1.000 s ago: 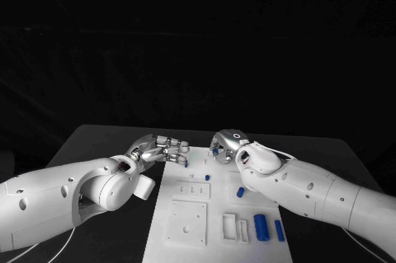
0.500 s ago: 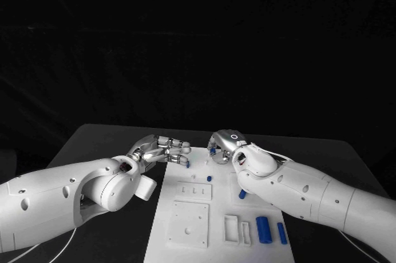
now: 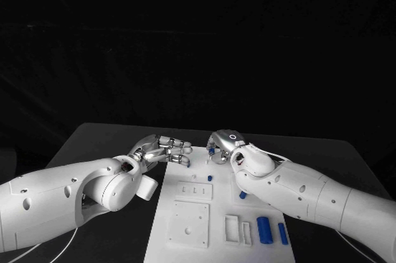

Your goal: Assemble the parts on the task board

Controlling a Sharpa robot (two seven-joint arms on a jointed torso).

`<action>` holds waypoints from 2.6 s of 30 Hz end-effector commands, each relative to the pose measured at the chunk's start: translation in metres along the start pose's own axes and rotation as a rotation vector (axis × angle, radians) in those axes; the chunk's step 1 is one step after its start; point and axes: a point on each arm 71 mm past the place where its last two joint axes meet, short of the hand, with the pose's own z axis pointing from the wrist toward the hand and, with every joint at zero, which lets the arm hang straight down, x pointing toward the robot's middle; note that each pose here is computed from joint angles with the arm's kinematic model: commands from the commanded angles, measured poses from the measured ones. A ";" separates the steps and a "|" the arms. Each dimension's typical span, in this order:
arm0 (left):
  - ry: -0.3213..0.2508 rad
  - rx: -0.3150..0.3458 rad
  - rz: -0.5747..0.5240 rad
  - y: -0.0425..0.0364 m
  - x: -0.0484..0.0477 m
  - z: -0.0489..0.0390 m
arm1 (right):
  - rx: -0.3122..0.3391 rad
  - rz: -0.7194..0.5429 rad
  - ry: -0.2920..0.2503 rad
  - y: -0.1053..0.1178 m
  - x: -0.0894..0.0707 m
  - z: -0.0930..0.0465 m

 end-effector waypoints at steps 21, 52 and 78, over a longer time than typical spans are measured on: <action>0.014 0.015 0.003 -0.0028 0.0033 0.0029 | 0.001 -0.014 0.028 0.001 0.004 0.003; 0.006 0.014 0.005 -0.0024 0.0004 0.0035 | -0.011 -0.006 0.041 0.004 0.003 0.001; 0.006 0.011 0.006 -0.0021 0.0002 0.0040 | 0.009 0.008 0.042 -0.001 0.005 0.002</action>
